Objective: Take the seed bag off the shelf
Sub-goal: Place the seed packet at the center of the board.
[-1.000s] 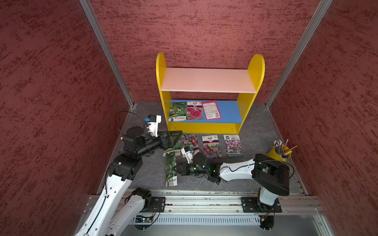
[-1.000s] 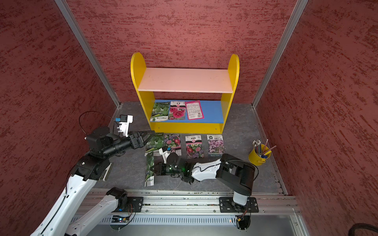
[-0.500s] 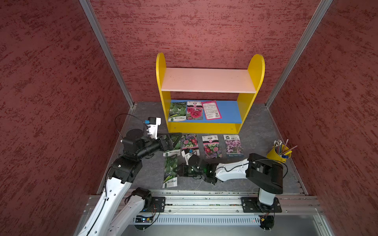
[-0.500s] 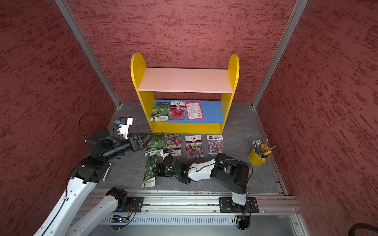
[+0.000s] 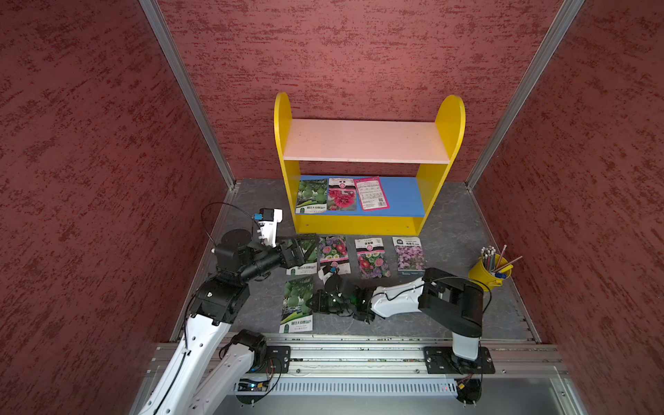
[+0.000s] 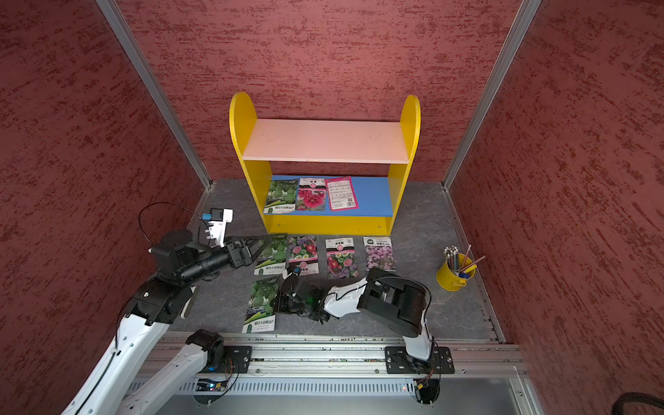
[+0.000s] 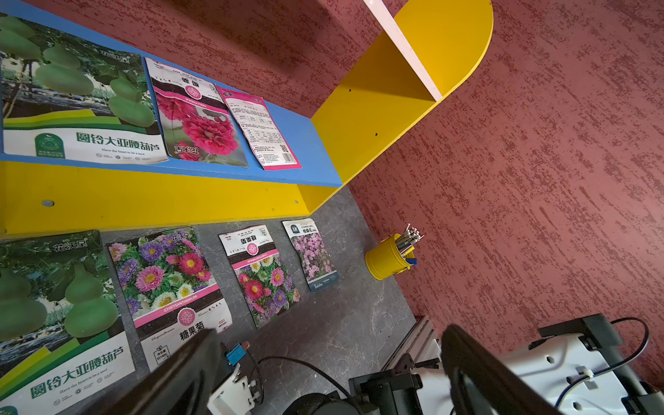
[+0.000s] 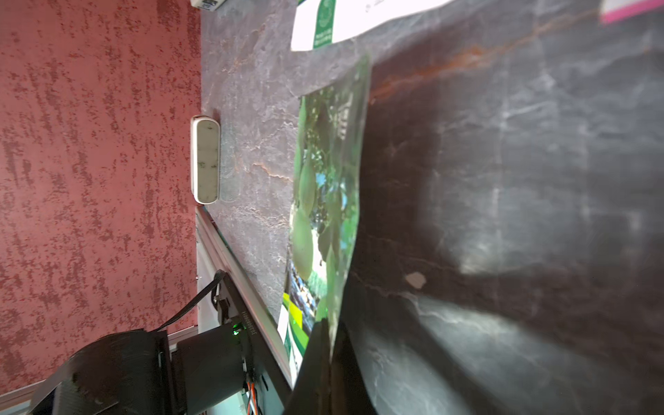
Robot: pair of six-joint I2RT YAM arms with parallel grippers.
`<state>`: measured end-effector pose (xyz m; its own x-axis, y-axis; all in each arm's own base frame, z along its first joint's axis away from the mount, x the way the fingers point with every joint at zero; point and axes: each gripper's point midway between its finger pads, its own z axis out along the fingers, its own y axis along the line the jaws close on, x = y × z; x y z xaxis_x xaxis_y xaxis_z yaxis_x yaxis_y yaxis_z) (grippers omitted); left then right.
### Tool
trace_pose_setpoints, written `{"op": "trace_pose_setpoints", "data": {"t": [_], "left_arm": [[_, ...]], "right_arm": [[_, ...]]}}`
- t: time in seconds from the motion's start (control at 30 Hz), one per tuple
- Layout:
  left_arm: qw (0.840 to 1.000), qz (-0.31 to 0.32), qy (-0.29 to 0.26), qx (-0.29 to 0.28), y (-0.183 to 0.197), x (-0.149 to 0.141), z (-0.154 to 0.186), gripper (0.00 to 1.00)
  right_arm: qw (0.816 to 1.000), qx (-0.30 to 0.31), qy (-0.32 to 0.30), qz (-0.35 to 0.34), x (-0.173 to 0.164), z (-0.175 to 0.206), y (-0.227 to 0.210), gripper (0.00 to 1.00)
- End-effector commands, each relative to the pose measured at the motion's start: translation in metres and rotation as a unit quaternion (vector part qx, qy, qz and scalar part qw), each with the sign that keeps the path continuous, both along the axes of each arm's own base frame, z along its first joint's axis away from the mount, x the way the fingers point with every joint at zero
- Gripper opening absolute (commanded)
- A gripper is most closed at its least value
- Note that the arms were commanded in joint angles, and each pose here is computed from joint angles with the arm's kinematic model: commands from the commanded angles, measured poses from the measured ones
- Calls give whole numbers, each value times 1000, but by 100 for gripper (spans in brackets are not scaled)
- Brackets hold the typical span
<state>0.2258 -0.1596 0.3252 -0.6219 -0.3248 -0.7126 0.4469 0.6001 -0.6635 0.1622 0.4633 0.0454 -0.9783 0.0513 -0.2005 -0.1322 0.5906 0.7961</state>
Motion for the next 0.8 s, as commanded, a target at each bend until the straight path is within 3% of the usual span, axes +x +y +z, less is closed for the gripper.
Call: {"op": "trace_pose_setpoints", "data": {"t": [0.0, 0.73, 0.77], "left_arm": [[1000, 0, -13, 5, 1, 0, 1, 100], [1000, -1, -9, 6, 1, 0, -4, 100], [1000, 0, -8, 6, 2, 0, -5, 100]], "right_arm": [[1000, -13, -4, -13, 6, -4, 1, 0], [999, -15, 0, -40, 19, -18, -1, 0], [999, -14, 1, -40, 19, -17, -1, 4]]}}
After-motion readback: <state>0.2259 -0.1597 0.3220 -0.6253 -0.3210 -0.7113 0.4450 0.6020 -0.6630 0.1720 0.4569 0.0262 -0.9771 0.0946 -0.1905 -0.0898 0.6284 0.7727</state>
